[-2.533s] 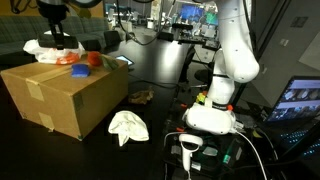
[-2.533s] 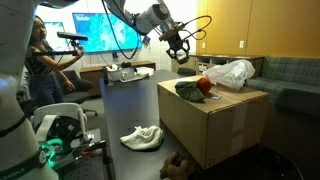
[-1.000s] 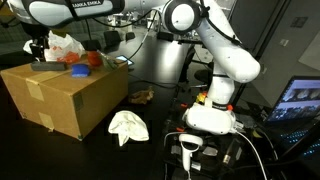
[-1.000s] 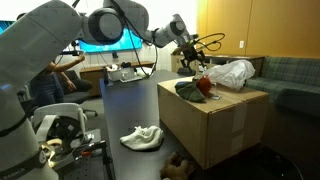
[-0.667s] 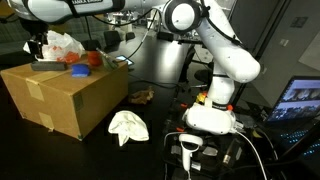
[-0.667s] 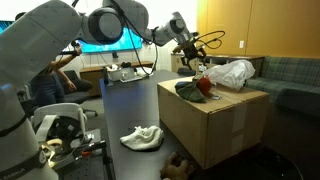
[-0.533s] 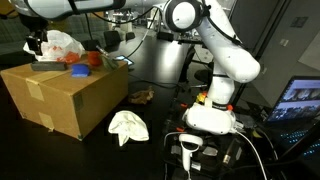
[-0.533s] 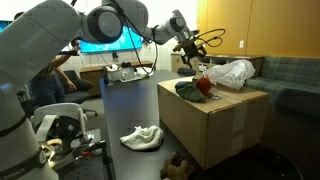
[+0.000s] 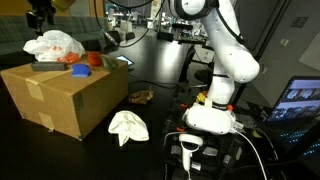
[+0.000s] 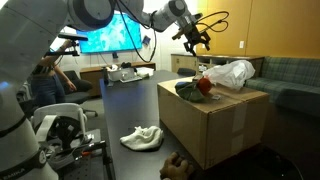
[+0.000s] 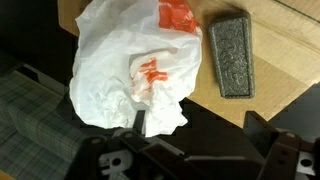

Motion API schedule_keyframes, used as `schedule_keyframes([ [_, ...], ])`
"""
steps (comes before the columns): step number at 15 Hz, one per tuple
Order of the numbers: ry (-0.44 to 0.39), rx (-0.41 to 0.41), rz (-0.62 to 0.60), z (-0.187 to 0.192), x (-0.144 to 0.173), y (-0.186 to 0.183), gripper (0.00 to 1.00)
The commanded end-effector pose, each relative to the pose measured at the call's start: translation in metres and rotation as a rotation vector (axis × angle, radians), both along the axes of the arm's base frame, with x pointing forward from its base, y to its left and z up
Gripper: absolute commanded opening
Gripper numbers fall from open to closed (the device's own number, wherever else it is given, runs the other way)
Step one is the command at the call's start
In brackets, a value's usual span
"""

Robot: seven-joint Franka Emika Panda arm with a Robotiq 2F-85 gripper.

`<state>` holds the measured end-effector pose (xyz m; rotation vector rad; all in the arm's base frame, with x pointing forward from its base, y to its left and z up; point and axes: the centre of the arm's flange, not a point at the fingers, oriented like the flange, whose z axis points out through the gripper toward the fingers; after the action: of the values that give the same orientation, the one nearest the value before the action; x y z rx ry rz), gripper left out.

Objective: Take the objects on the box and put it on the table while putting the objects on the table on the box

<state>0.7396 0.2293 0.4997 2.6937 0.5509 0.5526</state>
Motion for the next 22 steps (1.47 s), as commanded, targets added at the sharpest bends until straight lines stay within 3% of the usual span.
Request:
schedule_keyframes([
  [1, 0.021, 0.064, -0.117, 0.004, -0.038, -0.033, 1.0],
  [5, 0.086, 0.096, -0.196, -0.012, -0.054, -0.06, 1.0],
  [10, 0.107, 0.137, -0.239, -0.029, -0.067, -0.085, 1.0],
  [15, 0.051, 0.235, -0.225, -0.034, -0.064, -0.096, 1.0],
  [22, -0.024, 0.396, -0.307, -0.053, -0.028, -0.108, 1.0],
])
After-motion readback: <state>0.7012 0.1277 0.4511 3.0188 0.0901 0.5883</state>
